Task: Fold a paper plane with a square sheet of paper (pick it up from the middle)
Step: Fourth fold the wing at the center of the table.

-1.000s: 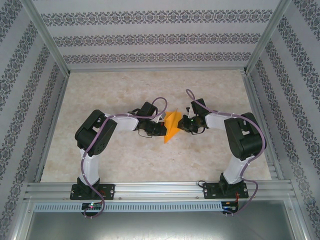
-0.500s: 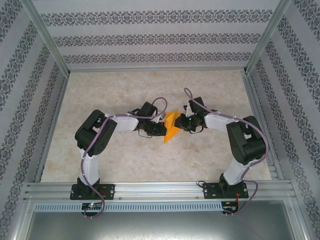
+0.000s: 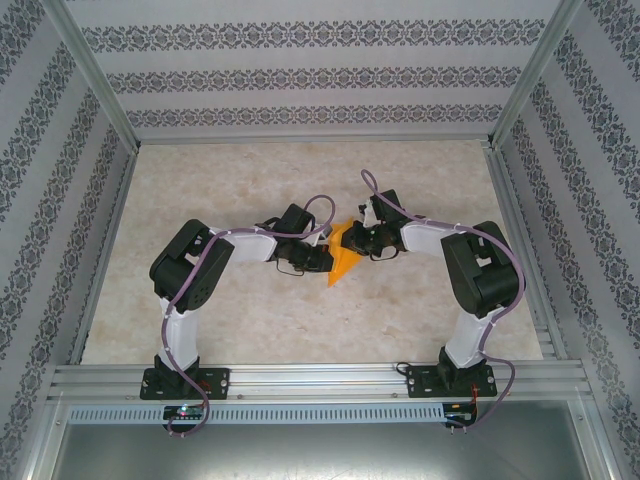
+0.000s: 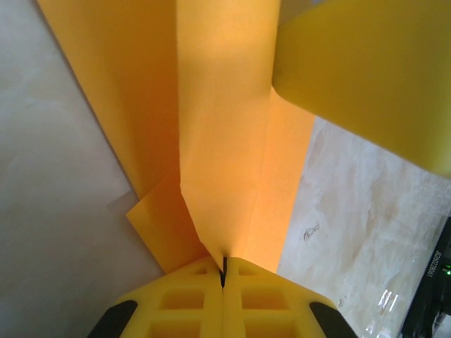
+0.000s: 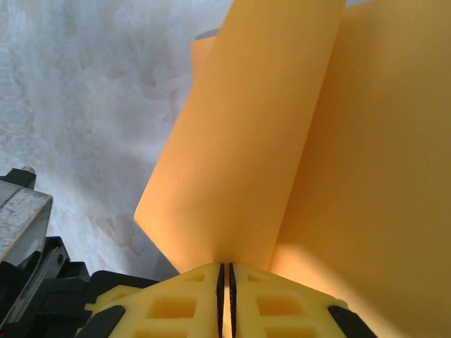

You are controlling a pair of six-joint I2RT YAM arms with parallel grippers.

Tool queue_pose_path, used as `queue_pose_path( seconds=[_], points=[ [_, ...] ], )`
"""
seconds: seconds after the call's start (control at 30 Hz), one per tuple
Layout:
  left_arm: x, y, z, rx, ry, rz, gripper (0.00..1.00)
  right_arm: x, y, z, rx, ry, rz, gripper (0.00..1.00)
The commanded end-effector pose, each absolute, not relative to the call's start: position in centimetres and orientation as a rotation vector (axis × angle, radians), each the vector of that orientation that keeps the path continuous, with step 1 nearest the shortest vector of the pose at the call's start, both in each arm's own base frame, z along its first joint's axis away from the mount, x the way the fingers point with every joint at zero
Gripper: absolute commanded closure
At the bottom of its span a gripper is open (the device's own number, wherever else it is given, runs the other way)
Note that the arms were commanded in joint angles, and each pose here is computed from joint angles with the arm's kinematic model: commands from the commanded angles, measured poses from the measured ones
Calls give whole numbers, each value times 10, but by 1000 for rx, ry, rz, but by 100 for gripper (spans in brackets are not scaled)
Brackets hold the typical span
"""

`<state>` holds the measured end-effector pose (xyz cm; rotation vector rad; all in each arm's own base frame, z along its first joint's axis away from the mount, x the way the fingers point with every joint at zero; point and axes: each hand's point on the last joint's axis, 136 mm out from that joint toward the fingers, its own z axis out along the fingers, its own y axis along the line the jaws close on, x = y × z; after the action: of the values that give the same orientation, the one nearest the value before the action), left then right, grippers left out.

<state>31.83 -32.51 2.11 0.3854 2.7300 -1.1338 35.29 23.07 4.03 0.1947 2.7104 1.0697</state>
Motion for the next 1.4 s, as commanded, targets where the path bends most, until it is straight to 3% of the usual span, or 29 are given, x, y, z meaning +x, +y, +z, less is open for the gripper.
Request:
queue_pose_path(
  seconds=[0.0,0.87,1.37],
  points=[
    [309,-302,-8,360,2830,-1021,100,359,244,50,164,2673,1135,88],
    [311,-311,15,378,2779,-1100,95,366,247,25,174,2720,1112,90],
    [320,-322,47,396,2714,-1170,74,365,248,14,175,2743,1109,90]
  ],
)
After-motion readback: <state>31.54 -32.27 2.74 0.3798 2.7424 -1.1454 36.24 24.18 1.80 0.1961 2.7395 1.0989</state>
